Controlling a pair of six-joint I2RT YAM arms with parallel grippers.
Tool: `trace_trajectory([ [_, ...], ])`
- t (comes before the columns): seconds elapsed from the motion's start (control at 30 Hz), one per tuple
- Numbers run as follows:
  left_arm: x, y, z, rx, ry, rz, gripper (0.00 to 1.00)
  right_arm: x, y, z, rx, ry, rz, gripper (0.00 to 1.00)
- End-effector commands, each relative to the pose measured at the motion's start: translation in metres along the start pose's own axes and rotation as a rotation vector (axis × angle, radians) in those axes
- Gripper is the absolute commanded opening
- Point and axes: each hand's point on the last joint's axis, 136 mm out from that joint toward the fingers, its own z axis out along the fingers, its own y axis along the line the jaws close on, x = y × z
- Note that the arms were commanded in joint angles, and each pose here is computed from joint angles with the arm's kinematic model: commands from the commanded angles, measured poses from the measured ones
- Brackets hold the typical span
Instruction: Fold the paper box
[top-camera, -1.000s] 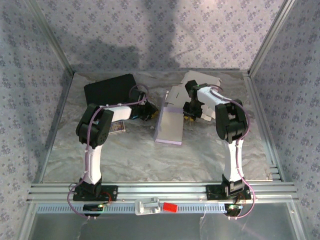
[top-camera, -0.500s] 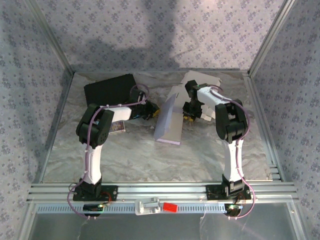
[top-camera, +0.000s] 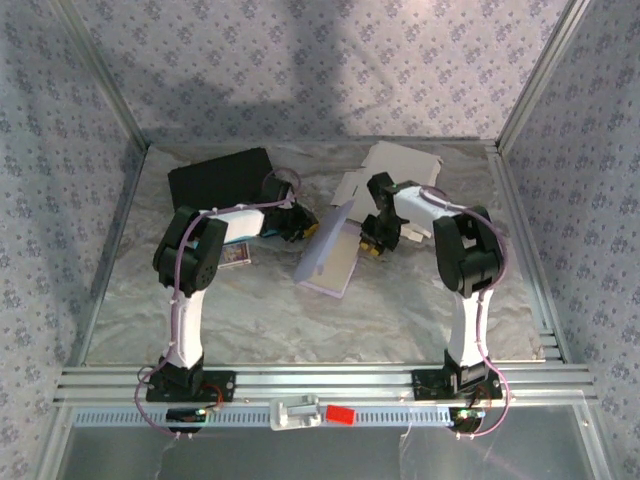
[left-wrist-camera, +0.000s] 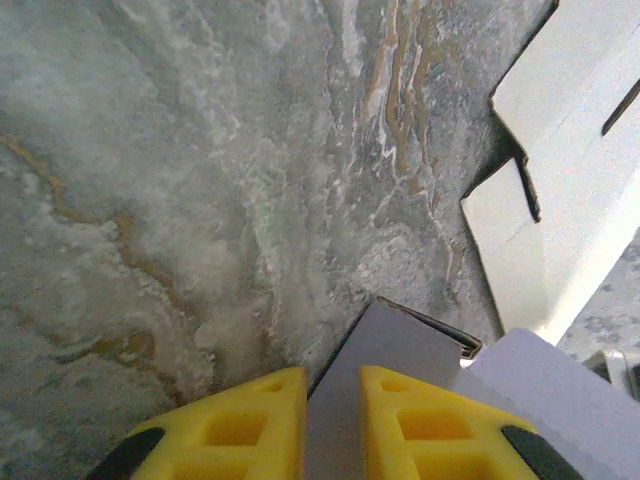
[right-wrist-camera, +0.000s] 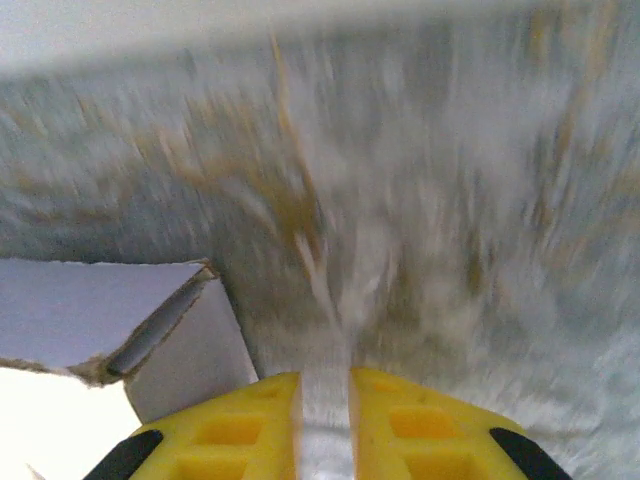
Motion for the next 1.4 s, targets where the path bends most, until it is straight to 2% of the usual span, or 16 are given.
trace_trajectory([
  [0.0,0.022,-0.001,-0.009,-0.07,0.077,0.09,0.21,0.039,0.014,0.0,-0.09,0.058,0.117,0.21],
  [0.17,0.025,0.002,-0.011,-0.121,0.106,0.151,0.22,0.078,0.012,0.006,-0.147,0.094,0.26,0.21],
  [0.43,0.032,-0.008,-0.001,-0.128,0.182,0.222,0.22,0.115,0.025,0.004,-0.157,0.101,0.302,0.22],
  [0.6,0.044,-0.014,0.006,-0.128,0.227,0.265,0.22,0.125,0.022,0.003,-0.17,0.142,0.351,0.3],
  [0.77,0.04,-0.023,0.0,-0.139,0.204,0.3,0.25,0.126,0.005,-0.026,-0.114,0.072,0.273,0.41],
  [0.93,0.028,-0.046,-0.017,-0.153,0.137,0.358,0.33,0.116,-0.003,-0.061,-0.1,-0.037,0.06,0.43],
  [1.07,0.017,-0.066,-0.033,-0.169,0.087,0.387,0.37,0.103,-0.011,-0.09,-0.044,-0.166,-0.185,0.41],
  [1.13,0.01,-0.076,-0.042,-0.172,0.047,0.402,0.39,0.095,-0.007,-0.103,-0.074,-0.243,-0.324,0.4],
  [1.23,-0.001,-0.083,-0.076,-0.245,-0.039,0.425,0.41,0.083,0.006,-0.127,-0.125,-0.369,-0.635,0.41],
  [1.37,-0.014,-0.08,-0.155,-0.378,-0.196,0.417,0.43,0.084,0.025,-0.141,-0.205,-0.446,-1.09,0.43],
])
